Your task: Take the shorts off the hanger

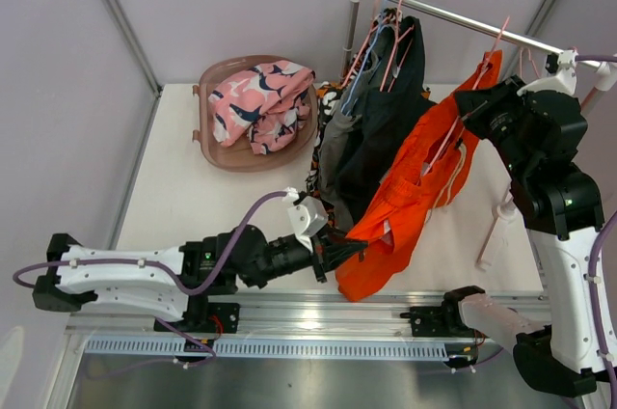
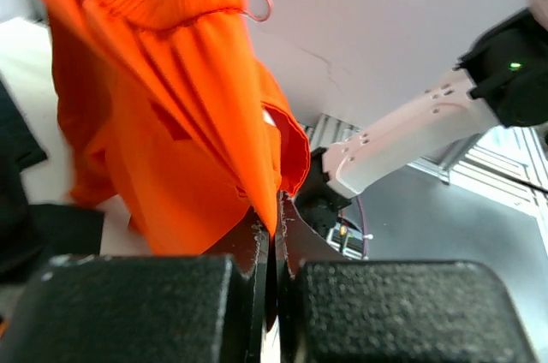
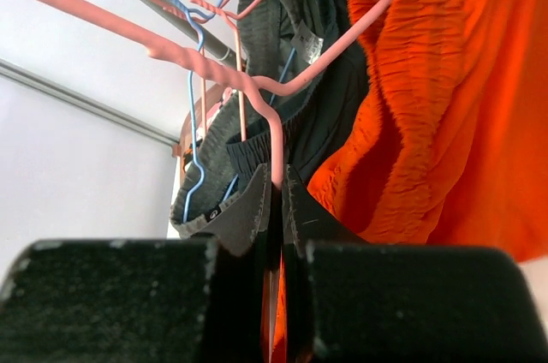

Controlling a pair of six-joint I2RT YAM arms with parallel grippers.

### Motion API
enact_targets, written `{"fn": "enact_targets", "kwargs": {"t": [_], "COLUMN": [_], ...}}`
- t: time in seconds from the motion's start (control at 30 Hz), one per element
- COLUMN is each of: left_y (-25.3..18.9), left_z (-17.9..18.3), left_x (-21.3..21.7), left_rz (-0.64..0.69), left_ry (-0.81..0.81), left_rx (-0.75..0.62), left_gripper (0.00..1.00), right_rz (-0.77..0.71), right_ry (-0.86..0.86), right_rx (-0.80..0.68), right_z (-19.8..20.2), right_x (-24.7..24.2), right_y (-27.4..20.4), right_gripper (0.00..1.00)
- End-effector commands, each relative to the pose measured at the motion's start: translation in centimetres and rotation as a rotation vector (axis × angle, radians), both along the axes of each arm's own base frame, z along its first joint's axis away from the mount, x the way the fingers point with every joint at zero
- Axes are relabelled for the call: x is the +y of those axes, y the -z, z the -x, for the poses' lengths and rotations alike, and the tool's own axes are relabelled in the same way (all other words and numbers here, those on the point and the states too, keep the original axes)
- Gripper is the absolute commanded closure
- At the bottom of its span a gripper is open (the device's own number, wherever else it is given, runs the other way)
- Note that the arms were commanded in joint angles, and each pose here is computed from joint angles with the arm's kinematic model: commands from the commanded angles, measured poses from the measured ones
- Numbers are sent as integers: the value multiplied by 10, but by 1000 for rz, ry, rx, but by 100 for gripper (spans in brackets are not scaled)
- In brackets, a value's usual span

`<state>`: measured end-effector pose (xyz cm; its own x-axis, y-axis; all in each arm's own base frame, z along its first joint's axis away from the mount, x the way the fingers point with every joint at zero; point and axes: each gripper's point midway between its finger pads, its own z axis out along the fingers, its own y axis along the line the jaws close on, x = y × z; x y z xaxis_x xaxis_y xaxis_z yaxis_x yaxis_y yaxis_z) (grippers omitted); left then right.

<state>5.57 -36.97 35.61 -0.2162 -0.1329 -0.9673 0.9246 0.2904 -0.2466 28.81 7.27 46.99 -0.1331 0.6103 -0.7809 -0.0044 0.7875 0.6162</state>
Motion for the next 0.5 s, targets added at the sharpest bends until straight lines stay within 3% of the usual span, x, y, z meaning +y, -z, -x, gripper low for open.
{"fn": "enact_targets", "kwargs": {"t": [0.0, 0.17, 0.37, 0.47], "left_y": [14, 30, 20, 21], "left_z": [3, -7, -12, -42], "left_x": [3, -26, -71, -85], "left_rz": [2, -72, -71, -87], "left_ry": [-25, -61, -52, -153], "left_rx": [39, -32, -94, -76], "left_gripper": [100, 100, 100, 100], "right_rz": [-9, -46, -69, -92], "right_ry": [72, 28, -10, -57], "right_rx": [-141, -133, -142, -125], "right_z": [-4, 1, 14, 25], "right_x": [-18, -10, -5, 2], "right_y": [-39, -39, -54, -58], "right_gripper": [100, 100, 100, 100]}}
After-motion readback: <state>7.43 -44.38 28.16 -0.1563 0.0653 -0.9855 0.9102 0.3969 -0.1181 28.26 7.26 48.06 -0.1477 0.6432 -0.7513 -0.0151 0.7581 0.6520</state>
